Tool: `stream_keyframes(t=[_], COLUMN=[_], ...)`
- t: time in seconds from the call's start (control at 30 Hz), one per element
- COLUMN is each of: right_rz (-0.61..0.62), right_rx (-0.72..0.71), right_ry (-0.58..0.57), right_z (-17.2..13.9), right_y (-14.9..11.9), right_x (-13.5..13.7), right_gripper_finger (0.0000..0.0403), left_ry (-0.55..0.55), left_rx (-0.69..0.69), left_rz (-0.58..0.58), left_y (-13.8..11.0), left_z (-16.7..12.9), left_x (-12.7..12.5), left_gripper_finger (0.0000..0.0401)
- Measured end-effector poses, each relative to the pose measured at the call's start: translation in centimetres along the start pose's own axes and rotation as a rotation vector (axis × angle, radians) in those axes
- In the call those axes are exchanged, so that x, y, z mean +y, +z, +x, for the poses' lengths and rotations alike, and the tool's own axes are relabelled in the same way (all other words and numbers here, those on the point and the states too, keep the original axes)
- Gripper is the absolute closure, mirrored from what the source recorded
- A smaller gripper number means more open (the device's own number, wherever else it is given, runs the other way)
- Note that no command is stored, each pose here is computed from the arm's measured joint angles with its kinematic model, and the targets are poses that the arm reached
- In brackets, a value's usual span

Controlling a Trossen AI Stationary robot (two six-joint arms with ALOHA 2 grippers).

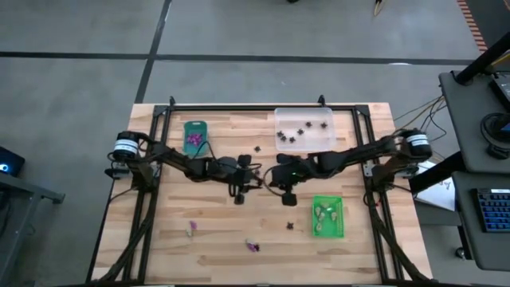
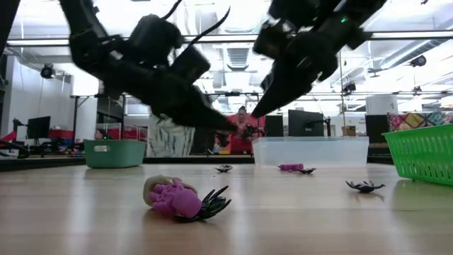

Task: Sort Halloween decoration
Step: Put the black spider toy into the white bin

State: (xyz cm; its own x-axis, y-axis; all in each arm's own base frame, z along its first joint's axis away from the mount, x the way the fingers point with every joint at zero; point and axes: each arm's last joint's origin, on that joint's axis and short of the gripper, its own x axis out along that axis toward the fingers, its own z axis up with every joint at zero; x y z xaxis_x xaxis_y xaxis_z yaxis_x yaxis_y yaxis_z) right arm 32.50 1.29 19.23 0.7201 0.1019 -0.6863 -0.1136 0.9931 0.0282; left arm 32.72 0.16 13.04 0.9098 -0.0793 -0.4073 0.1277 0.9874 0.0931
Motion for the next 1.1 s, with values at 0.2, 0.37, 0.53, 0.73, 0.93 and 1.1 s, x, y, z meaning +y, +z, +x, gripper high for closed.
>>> stream_keyframes(t=[0.2,0.37,0.53,0.73,0.93,1.1], right_rz=[-0.035,-0.059,-0.081,-0.098,-0.094,-0.09], right_rx=[-0.081,-0.163,-0.242,-0.302,-0.293,-0.301], right_ry=[-0.004,-0.01,-0.021,-0.033,-0.05,-0.049], right_z=[-4.1,-7.1,-8.6,-8.8,-8.6,-8.7], right_y=[-0.8,-1.6,-2.3,-2.9,-2.9,-2.9], right_x=[0.3,0.6,0.7,0.8,0.7,0.7], right_gripper_finger=[0.0394,0.0394,0.0394,0.0394,0.0394,0.0394], left_ry=[0.072,0.153,0.255,0.34,0.36,0.352], left_rx=[-0.058,-0.081,-0.125,-0.198,-0.169,-0.032], left_rz=[0.081,0.122,0.092,-0.062,-0.178,-0.214], left_y=[4.3,6.8,8.4,9.9,9.7,9.2], left_z=[1.2,1.2,0.4,0.4,3.6,6.1], left_x=[3.1,6.6,10.6,14.8,18.1,20.0], left_gripper_finger=[0.0308,0.0308,0.0308,0.0308,0.0308,0.0308])
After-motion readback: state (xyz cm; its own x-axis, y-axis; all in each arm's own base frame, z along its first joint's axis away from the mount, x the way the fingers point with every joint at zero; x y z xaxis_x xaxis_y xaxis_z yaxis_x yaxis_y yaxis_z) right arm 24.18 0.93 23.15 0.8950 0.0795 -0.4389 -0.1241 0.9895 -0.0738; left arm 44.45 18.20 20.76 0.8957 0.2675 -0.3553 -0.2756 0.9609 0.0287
